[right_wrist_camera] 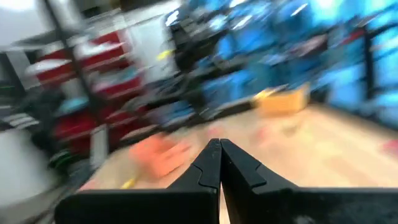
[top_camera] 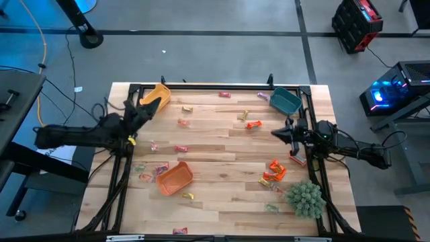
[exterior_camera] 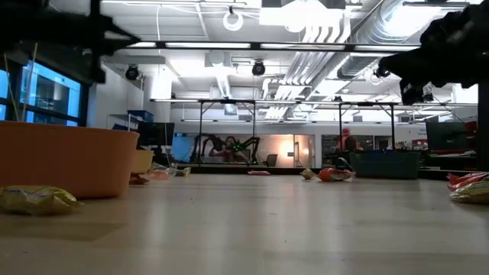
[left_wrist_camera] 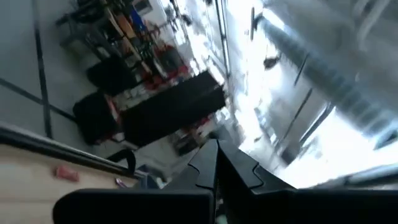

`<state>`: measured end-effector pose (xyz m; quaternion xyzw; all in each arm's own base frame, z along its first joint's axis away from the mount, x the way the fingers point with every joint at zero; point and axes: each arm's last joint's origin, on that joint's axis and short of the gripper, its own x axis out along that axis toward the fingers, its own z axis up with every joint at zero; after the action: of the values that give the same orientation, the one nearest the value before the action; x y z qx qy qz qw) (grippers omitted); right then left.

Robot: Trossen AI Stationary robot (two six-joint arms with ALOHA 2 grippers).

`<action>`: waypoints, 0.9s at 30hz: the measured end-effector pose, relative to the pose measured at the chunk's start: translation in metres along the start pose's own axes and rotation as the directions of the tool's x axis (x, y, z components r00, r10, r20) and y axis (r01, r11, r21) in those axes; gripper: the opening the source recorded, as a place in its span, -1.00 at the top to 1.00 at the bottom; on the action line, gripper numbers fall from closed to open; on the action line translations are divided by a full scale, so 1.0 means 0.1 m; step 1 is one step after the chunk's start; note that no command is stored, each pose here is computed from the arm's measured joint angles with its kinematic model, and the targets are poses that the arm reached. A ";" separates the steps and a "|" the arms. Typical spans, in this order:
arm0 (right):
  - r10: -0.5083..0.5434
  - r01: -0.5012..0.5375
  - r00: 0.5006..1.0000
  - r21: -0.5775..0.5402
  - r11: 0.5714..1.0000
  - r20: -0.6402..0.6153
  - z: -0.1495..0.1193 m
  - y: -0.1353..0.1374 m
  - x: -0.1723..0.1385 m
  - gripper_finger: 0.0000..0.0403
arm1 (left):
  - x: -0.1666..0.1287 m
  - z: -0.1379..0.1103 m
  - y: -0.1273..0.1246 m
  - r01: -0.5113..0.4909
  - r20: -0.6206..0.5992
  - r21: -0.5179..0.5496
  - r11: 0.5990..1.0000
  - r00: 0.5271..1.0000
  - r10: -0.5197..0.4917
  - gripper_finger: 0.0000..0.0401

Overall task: Sort candy
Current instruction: Put the top left orange gummy into the yellow bin

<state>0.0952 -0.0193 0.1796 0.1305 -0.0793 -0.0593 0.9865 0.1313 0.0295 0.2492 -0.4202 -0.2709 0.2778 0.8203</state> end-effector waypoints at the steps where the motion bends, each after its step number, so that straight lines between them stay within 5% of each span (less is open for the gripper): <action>1: -0.036 0.034 0.996 0.034 0.999 0.079 0.07 0.00 0.00 1.00 | 0.09 -0.01 -0.10 0.000 -0.015 0.049 0.999 1.000 0.000 1.00; 4: -0.221 0.143 0.908 0.230 0.963 0.357 0.29 -0.01 -0.06 1.00 | 0.41 -0.07 -0.41 0.036 -0.073 0.288 0.957 0.997 -0.015 1.00; 7: -0.434 0.186 0.739 0.463 0.867 0.515 0.43 -0.04 -0.14 1.00 | 0.72 -0.12 -0.64 0.133 -0.217 0.521 0.843 0.976 -0.020 1.00; 9: -0.462 0.137 0.704 0.535 0.834 0.540 0.46 -0.04 -0.16 1.00 | 0.90 -0.10 -0.70 0.127 -0.305 0.617 0.776 0.948 0.088 1.00; 14: -0.184 -0.078 0.862 0.481 0.873 0.473 0.50 0.06 -0.06 1.00 | 1.24 0.13 -0.52 0.056 -0.412 0.801 0.596 0.774 0.481 0.97; 21: -0.152 -0.002 0.940 0.451 0.893 0.305 0.68 0.17 0.30 1.00 | 1.38 0.14 -0.15 0.258 -0.705 0.687 0.679 0.464 0.537 0.67; 24: -0.242 0.122 0.949 0.475 0.871 0.200 0.69 0.15 0.51 1.00 | 1.32 0.00 -0.02 0.337 -0.721 0.693 0.637 0.310 0.620 0.48; 27: -0.315 0.258 0.948 0.474 0.842 0.044 0.65 0.09 0.73 1.00 | 1.33 -0.13 0.09 0.384 -0.683 0.718 0.580 0.231 0.693 0.29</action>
<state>0.1562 -0.0364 0.2541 0.3682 -0.1300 -0.1934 0.9000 0.2310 0.1171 0.2633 -0.1109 0.4967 0.1419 0.8490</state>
